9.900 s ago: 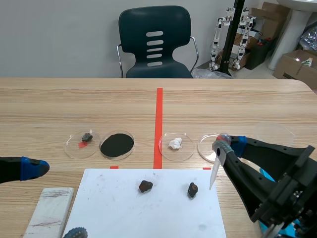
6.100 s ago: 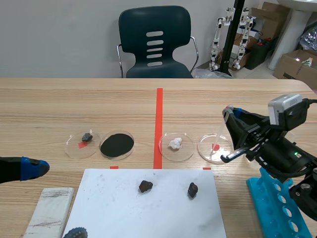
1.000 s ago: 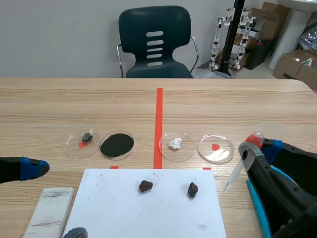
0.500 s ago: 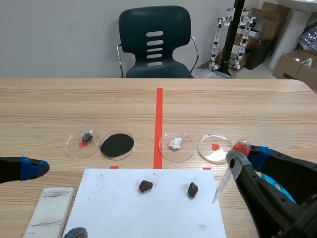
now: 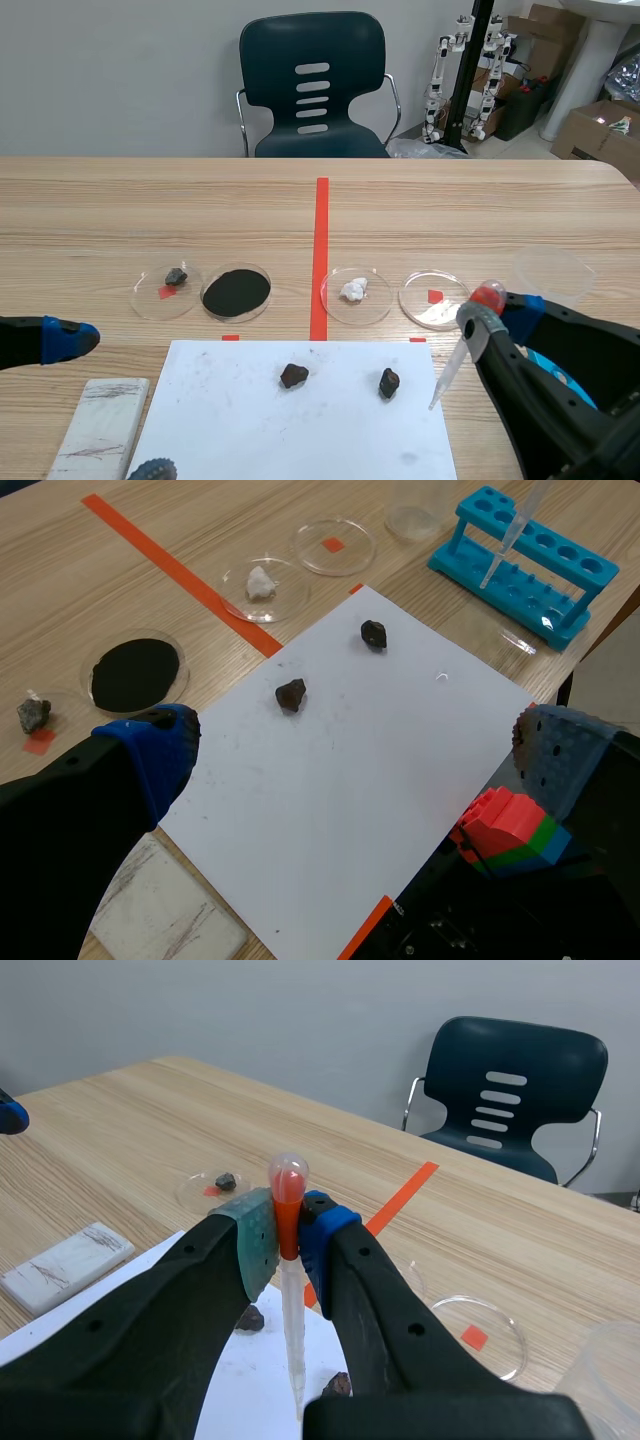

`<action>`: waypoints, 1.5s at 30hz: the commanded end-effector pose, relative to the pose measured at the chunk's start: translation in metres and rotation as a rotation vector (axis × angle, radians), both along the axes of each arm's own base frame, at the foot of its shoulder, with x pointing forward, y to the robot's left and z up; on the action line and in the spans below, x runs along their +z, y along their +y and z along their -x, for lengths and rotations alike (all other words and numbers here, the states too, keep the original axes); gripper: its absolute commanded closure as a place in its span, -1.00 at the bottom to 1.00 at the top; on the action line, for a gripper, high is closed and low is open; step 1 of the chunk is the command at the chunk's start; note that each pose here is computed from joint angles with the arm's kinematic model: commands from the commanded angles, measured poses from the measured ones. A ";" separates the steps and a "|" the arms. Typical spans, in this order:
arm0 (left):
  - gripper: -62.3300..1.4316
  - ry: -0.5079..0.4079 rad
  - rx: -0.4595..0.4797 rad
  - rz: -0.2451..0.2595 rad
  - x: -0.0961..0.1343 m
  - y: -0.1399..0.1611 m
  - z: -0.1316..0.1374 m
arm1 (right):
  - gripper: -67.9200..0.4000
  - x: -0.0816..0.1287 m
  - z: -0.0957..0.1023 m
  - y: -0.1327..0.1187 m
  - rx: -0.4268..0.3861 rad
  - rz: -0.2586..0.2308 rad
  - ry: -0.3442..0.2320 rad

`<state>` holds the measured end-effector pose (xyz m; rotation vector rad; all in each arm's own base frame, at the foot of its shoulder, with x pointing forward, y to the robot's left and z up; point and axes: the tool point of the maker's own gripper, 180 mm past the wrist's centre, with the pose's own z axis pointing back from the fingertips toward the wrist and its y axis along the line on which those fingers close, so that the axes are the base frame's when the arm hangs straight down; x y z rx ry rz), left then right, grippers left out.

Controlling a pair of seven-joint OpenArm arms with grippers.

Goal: Draw acid from the petri dish

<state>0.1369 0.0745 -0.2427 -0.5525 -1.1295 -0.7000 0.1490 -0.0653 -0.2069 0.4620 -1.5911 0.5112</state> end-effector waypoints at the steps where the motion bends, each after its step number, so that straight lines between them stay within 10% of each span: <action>1: -1.00 -0.014 0.006 0.021 0.006 -0.001 -0.002 | 0.80 0.009 -0.001 0.000 0.005 -0.012 -0.028; 45: -1.00 -0.014 0.006 0.021 0.006 -0.001 -0.002 | 0.80 0.006 -0.002 0.000 0.005 -0.002 -0.016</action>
